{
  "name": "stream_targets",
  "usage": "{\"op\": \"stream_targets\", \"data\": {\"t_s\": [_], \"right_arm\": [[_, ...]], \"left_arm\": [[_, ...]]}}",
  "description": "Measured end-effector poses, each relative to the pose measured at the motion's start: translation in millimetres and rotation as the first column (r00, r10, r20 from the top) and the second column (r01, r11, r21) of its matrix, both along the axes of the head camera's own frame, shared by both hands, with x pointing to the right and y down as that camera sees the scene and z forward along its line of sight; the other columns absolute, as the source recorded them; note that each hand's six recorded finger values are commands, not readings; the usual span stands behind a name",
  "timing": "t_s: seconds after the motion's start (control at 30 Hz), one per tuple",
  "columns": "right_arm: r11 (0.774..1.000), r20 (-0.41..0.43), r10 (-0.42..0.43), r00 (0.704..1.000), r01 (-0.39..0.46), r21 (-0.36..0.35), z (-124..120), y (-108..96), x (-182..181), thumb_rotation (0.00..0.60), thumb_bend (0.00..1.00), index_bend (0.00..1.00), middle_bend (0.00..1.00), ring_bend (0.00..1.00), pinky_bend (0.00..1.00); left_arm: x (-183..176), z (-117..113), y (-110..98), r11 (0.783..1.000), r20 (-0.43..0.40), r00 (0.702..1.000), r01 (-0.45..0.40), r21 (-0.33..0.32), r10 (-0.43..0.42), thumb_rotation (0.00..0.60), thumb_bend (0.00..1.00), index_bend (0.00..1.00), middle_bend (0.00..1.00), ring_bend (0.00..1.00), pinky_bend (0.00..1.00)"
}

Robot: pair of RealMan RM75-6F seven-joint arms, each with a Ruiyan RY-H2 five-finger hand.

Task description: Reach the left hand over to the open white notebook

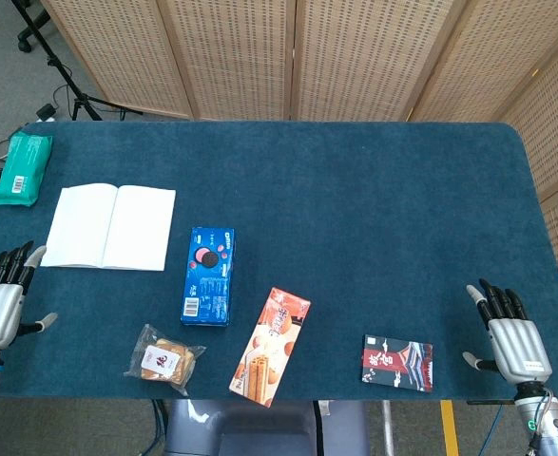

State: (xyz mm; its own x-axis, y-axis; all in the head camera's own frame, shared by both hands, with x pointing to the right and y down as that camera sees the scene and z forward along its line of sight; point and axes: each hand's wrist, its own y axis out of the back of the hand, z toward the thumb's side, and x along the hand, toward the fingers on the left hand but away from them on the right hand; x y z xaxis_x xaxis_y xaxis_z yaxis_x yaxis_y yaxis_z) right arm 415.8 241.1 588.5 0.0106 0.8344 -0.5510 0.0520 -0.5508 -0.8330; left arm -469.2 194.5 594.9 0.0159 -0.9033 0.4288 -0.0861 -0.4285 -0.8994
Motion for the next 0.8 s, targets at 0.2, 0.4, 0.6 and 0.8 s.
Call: {"op": "stream_targets", "data": {"t_s": [0.2, 0.4, 0.6, 0.8], "right_arm": [[1.000, -0.001, -0.002, 1.000, 0.002, 0.000, -0.1, 0.4, -0.1, 0.600, 0.10, 0.05, 0.00, 0.00, 0.00], [1.000, 0.003, -0.002, 1.000, 0.002, 0.008, -2.6, 0.3, -0.6, 0.600, 0.10, 0.05, 0.00, 0.00, 0.00], [1.000, 0.004, 0.000, 1.000, 0.000, 0.008, -3.0, 0.0, 0.1, 0.600, 0.10, 0.05, 0.00, 0.00, 0.00], [1.000, 0.003, 0.001, 1.000, -0.001, 0.009, -2.8, -0.3, 0.0, 0.600, 0.10, 0.05, 0.00, 0.00, 0.00]], "left_arm": [[-1.3, 1.1, -0.3, 1.000, 0.004, 1.000, 0.003, -0.004, -0.003, 0.600, 0.03, 0.00, 0.00, 0.00, 0.00], [-0.3, -0.3, -0.5, 1.000, 0.001, 1.000, 0.002, 0.003, -0.002, 0.600, 0.02, 0.00, 0.00, 0.00, 0.00], [-0.5, -2.0, -0.8, 1.000, -0.001, 1.000, 0.003, 0.010, -0.003, 0.600, 0.03, 0.00, 0.00, 0.00, 0.00], [-1.2, -1.7, -1.3, 1.000, 0.000, 1.000, 0.004, 0.011, -0.004, 0.600, 0.03, 0.00, 0.00, 0.00, 0.00]]}}
